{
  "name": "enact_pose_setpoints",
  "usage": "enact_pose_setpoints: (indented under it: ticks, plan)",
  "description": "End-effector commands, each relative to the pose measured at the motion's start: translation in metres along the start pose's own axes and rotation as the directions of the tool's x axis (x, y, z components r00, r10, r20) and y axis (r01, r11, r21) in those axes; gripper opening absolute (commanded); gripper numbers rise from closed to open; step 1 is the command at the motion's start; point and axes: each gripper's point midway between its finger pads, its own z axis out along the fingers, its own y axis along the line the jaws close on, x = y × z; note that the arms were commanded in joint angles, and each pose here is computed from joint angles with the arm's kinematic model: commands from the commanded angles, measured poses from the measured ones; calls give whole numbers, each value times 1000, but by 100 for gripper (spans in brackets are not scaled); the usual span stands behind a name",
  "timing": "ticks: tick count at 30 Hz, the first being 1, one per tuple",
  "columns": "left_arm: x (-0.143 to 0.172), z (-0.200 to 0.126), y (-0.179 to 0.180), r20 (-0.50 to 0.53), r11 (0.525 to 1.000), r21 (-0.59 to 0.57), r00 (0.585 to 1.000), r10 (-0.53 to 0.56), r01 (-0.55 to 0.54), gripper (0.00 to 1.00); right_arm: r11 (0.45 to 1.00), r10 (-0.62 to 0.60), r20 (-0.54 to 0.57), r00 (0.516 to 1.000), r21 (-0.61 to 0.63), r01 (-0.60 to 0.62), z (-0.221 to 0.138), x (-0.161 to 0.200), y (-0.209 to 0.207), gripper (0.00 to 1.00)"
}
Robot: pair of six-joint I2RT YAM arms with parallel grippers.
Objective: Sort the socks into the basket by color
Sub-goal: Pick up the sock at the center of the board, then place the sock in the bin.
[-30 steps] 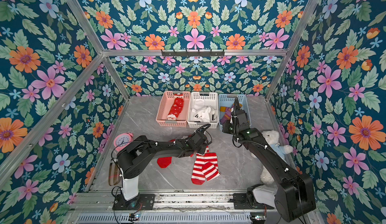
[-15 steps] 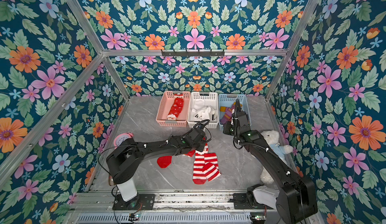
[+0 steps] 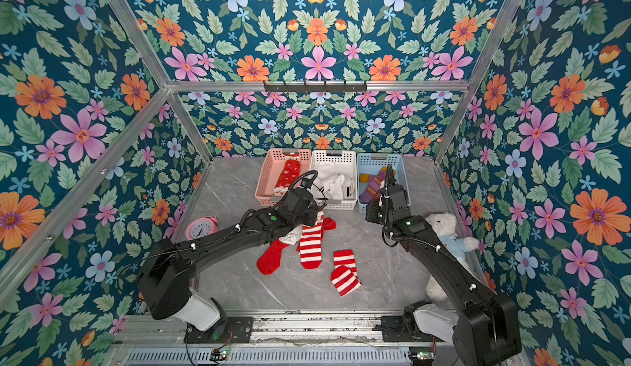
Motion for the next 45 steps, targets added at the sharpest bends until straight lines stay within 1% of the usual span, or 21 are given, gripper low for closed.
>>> enact_pose_setpoints:
  ticks: [1,8,13,18,22,24,30,34,38,45]
  plan:
    - [-25,-7,20,60,999,-38,998,0,2,0,1000,12,24,1000,-2,-12,-3,-5,1,39]
    - [-88,-20,68,192,993,-61,977,-89,103,0,1000,17,13,1000,-6,-17,-2,0,0,38]
    - [-132,-26,94,276,988,-107,958,-75,108,0,1000,19,6,1000,-2,-19,-3,5,-3,39]
    - [-170,-28,107,354,988,-103,932,-74,118,0,1000,20,6,1000,12,-20,-4,7,-7,39]
    - [-191,-20,112,385,989,-92,920,-73,117,0,1000,20,0,1000,18,-20,-4,10,-9,39]
    - [-197,-14,114,392,989,-87,917,-74,117,0,1000,19,-2,1000,25,-19,-3,12,-11,39]
    - [-201,13,128,404,988,-81,911,-86,129,0,999,16,-9,1000,42,-16,-2,15,-15,39]
    - [-195,43,141,376,986,-72,920,-112,150,0,999,16,-20,1000,47,-15,3,18,-16,39]
    - [-181,75,159,343,980,-72,927,-150,185,0,999,19,-26,999,50,-18,5,20,-17,39]
    - [-168,113,190,328,969,-84,924,-195,234,0,998,20,-35,999,53,-18,5,21,-18,39]
